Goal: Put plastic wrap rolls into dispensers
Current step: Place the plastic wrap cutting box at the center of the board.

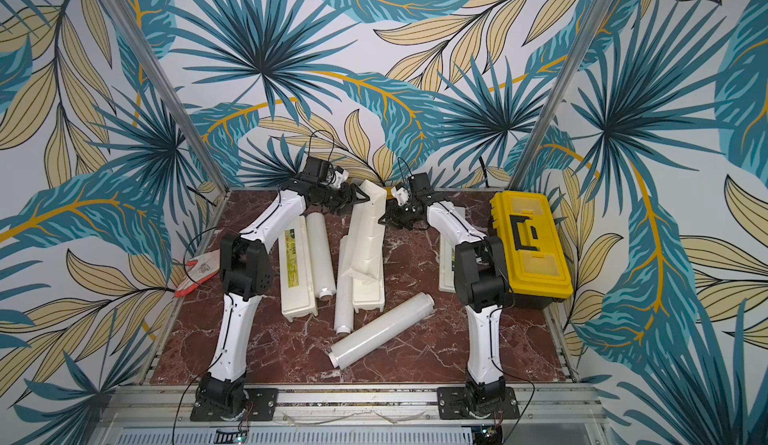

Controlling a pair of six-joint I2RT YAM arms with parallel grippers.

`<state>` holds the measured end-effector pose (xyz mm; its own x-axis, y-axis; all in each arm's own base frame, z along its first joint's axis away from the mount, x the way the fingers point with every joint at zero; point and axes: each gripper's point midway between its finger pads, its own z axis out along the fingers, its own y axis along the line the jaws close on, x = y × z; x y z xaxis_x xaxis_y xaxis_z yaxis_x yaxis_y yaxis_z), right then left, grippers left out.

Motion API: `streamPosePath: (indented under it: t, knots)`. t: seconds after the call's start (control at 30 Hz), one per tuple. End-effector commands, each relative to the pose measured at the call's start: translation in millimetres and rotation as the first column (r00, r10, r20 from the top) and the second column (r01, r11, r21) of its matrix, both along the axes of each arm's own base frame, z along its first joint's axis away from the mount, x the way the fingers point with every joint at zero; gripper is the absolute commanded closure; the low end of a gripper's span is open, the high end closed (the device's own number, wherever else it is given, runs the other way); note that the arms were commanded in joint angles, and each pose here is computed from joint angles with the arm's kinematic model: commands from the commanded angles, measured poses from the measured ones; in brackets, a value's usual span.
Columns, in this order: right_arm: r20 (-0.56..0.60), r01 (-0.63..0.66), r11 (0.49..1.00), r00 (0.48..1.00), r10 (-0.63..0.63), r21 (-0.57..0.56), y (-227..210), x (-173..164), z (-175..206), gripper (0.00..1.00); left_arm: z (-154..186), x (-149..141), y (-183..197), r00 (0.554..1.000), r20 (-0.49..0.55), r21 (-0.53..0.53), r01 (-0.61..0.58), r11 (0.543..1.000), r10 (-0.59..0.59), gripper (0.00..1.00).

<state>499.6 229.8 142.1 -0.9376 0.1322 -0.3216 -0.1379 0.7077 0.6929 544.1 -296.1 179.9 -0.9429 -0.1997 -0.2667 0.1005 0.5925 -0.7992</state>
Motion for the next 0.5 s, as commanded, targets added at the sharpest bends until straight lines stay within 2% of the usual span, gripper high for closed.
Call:
streamPosePath:
  t: [0.0,0.1,0.3,0.47]
  knots:
    - [-0.01,-0.035,0.999,0.999,0.035,-0.009,4.5,-5.8,-8.3,0.98,0.1,-2.2,1.8,1.0,0.012,0.04,-0.003,0.999,0.003,0.22]
    - [0.007,-0.028,0.999,1.0,0.028,-0.017,1.8,-5.7,1.9,1.0,6.9,-3.1,-0.2,1.0,0.022,0.028,0.006,1.0,-0.006,0.01]
    - [-0.025,0.022,0.995,0.999,-0.025,-0.1,-36.7,-8.9,21.5,1.0,44.2,-0.3,16.2,0.988,0.151,0.091,-0.051,0.995,0.037,0.01]
    - [-0.079,0.069,0.963,0.993,-0.093,-0.262,-96.7,-15.2,15.5,1.0,61.0,1.8,40.1,0.965,0.253,0.184,-0.12,0.976,0.071,0.01]
